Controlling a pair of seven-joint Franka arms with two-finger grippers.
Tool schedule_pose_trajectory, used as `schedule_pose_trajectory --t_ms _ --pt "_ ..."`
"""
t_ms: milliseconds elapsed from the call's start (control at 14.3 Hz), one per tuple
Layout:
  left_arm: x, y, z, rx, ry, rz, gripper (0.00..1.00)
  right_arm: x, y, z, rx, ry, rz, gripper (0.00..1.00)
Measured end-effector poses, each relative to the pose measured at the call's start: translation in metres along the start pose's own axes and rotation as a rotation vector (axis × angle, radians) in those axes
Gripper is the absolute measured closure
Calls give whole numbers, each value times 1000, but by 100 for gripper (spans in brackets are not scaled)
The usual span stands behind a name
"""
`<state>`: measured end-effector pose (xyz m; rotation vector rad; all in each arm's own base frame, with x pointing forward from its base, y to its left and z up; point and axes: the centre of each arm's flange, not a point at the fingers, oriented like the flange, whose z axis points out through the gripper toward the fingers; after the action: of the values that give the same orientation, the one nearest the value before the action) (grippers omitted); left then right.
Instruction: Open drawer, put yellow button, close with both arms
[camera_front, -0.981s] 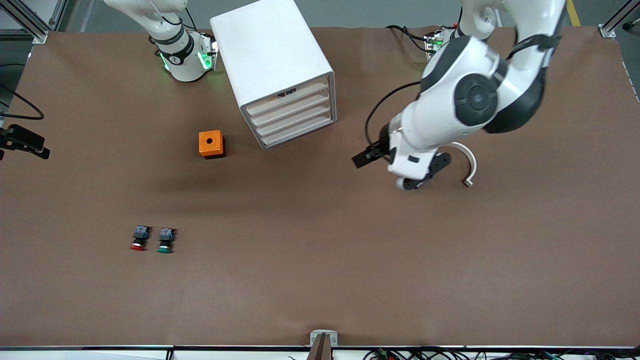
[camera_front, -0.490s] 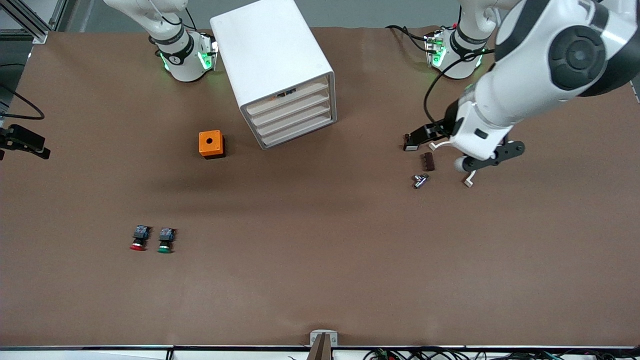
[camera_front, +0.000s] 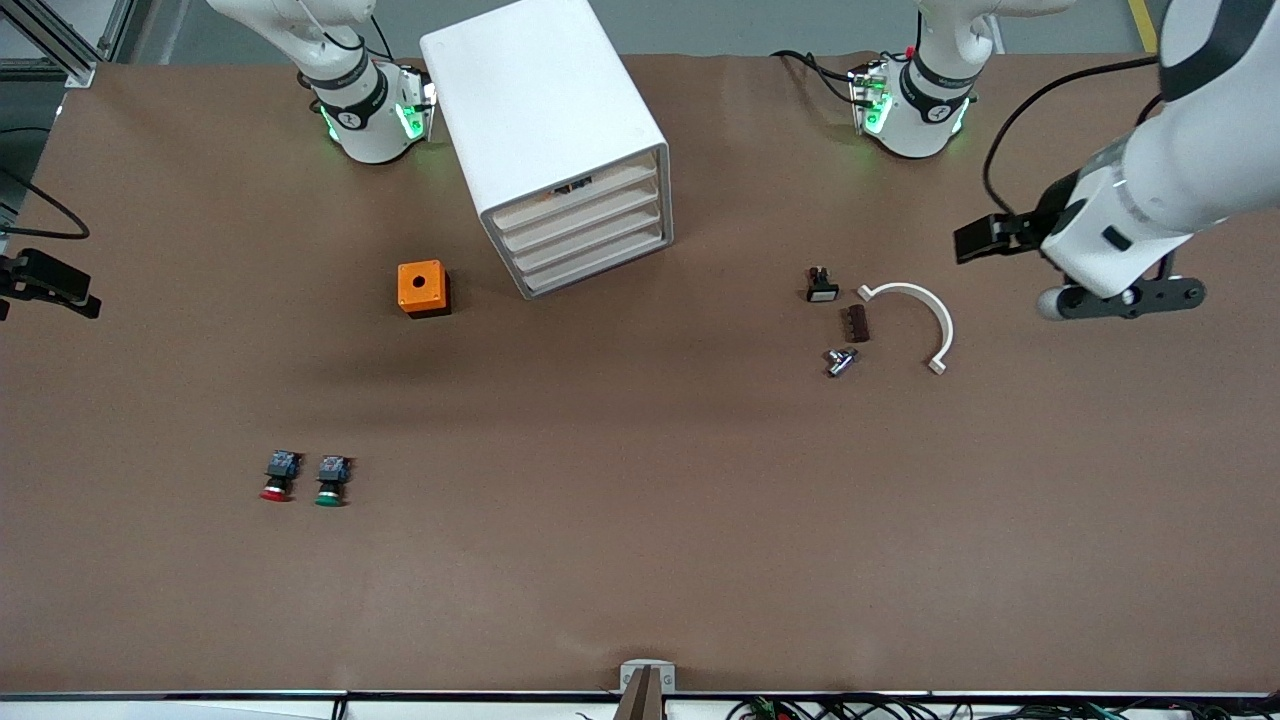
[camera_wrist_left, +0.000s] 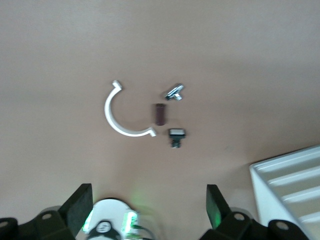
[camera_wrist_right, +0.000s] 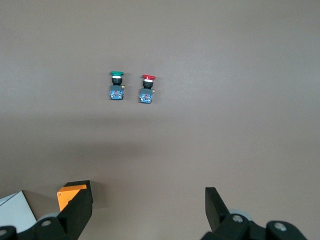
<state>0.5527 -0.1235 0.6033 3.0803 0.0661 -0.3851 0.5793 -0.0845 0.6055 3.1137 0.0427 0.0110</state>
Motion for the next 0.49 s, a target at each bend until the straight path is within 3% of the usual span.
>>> schedule_pose_trajectory --t_ms 350,490 --pt "-20 -84 -2 9 4 82 0 0 0 0 0 0 0 0" --pt "-19 -94 5 33 47 94 0 0 0 0 0 1 -1 0"
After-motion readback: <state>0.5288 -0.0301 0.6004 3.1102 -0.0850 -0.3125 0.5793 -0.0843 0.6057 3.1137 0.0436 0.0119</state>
